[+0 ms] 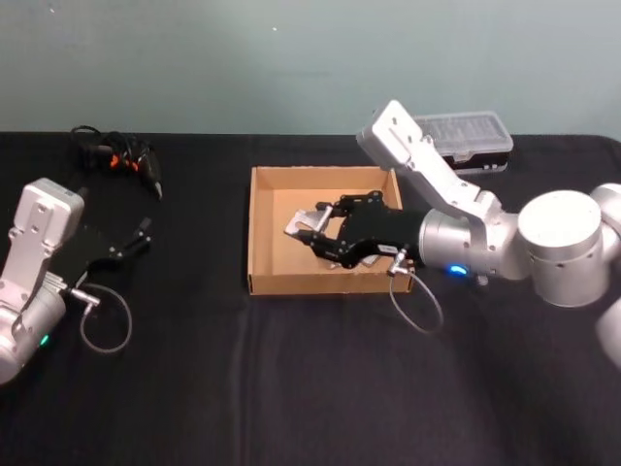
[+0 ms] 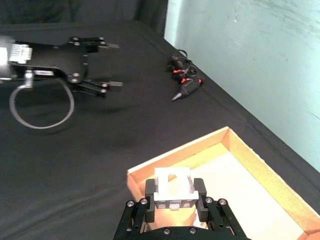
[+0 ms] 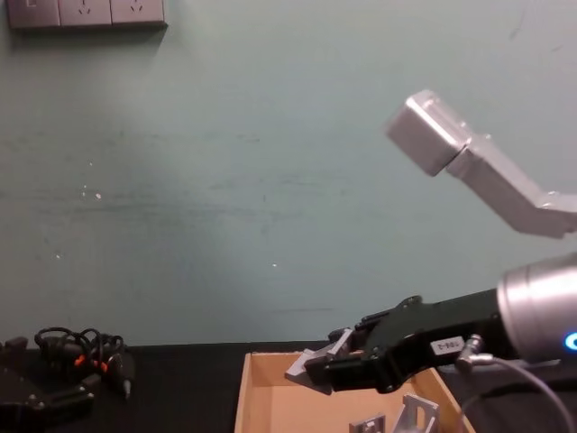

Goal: Use one hand to pick up the angle iron from the table and place it into the box.

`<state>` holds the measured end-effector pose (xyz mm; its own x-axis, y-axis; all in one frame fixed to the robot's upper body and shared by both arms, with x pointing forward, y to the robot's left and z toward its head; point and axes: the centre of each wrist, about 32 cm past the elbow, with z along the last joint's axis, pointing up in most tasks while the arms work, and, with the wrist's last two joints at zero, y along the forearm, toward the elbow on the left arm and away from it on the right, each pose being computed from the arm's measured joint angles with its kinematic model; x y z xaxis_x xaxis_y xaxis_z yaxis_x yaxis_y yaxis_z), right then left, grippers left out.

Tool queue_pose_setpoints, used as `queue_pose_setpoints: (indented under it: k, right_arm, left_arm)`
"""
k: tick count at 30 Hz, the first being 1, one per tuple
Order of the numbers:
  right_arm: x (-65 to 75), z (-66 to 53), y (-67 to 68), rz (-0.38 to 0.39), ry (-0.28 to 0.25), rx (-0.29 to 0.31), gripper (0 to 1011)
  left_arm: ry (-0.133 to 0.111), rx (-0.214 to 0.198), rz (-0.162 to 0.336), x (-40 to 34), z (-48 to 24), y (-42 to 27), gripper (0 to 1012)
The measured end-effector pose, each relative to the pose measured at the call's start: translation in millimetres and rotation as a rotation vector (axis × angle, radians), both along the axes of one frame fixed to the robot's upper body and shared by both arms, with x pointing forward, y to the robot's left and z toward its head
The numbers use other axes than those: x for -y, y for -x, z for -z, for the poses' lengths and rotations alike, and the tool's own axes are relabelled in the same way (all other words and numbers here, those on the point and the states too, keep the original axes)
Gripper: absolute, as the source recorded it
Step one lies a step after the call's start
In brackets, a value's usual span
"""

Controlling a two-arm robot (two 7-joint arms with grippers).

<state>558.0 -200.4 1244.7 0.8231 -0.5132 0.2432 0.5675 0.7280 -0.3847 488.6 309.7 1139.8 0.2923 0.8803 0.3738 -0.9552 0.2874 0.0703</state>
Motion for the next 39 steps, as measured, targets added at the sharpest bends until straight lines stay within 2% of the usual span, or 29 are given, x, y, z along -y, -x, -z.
queue_pose_setpoints:
  k: [7, 9, 16, 29, 39]
  right_arm:
    - [-10.2, 9.3, -20.9, 0.031, -0.005, -0.034, 451]
    - [-16.3, 12.4, -30.4, 0.036, 0.004, -0.049, 451]
    - [-28.3, 17.2, -46.2, 0.024, 0.038, -0.096, 451]
    - [-39.6, 23.4, -61.3, 0.015, 0.091, -0.145, 451]
    - [-40.8, 28.3, -63.3, 0.009, 0.118, -0.161, 451]
  left_arm:
    - [0.000, 0.000, 0.000, 0.0, 0.0, 0.0, 1000]
    - [0.000, 0.000, 0.000, 0.0, 0.0, 0.0, 1000]
    - [0.000, 0.000, 0.000, 0.0, 0.0, 0.0, 1000]
    - [0.000, 0.000, 0.000, 0.0, 0.0, 0.0, 1000]
    - [0.000, 0.000, 0.000, 0.0, 0.0, 0.0, 1000]
